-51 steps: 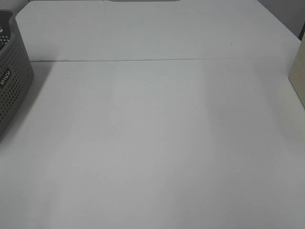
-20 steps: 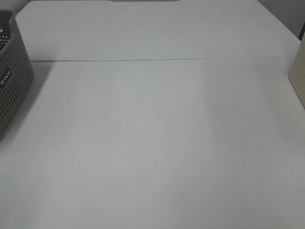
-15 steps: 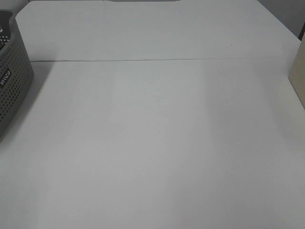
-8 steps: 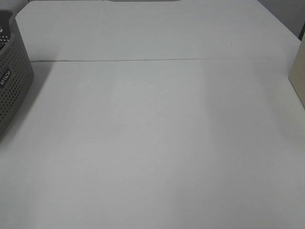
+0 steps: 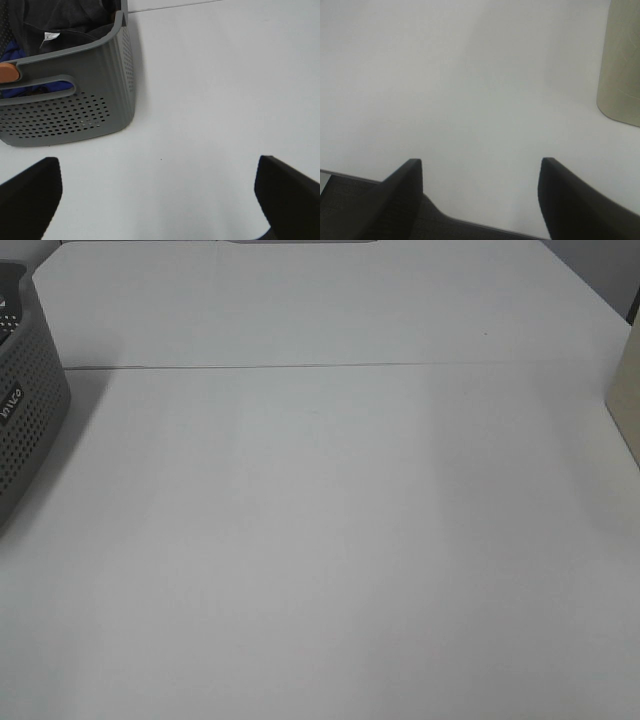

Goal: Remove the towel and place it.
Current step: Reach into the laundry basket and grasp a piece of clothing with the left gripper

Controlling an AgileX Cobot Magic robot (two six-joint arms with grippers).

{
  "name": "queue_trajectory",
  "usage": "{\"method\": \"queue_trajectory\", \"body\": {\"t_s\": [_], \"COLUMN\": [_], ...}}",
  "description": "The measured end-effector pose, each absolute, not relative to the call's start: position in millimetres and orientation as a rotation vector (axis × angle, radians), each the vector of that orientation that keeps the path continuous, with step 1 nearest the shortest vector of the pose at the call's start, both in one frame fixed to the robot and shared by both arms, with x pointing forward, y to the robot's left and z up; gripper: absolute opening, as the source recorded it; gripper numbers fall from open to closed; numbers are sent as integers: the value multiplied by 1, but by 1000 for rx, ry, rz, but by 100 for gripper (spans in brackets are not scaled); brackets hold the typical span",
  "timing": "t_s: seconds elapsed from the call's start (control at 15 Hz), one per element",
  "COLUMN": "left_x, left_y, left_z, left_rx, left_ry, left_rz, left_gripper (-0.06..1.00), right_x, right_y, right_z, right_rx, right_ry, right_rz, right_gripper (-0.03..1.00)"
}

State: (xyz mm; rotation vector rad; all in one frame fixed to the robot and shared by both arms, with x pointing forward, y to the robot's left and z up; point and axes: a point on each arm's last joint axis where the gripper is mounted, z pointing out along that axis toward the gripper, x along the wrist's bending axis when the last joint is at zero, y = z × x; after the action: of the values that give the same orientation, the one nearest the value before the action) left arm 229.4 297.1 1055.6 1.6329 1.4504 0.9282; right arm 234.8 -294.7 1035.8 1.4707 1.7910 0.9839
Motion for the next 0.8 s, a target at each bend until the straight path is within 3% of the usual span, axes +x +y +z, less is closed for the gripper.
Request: {"method": "queue_trajectory", "body": {"t_s": [0.13, 0.47, 0.6, 0.8], "left_x": [229, 287, 330, 434], "left_y": [296, 296, 300, 332], "left_z": [1069, 1167, 1194, 1200], "left_rx": [1685, 1967, 2130, 2637], "left_ry": [1467, 1390, 1328, 1360], "left_rz": [894, 893, 956, 1205], "left_gripper": [99, 98, 98, 97], "right_x": [235, 235, 235, 235], "right_y": [-295, -295, -295, -295], "right_z": [1036, 1036, 1036, 1036], "right_rx": [1471, 1471, 1471, 1471], "right_ry": [1791, 1791, 1791, 1791], "right_rz": [984, 984, 984, 984], "right_gripper": [64, 64, 64, 64]}}
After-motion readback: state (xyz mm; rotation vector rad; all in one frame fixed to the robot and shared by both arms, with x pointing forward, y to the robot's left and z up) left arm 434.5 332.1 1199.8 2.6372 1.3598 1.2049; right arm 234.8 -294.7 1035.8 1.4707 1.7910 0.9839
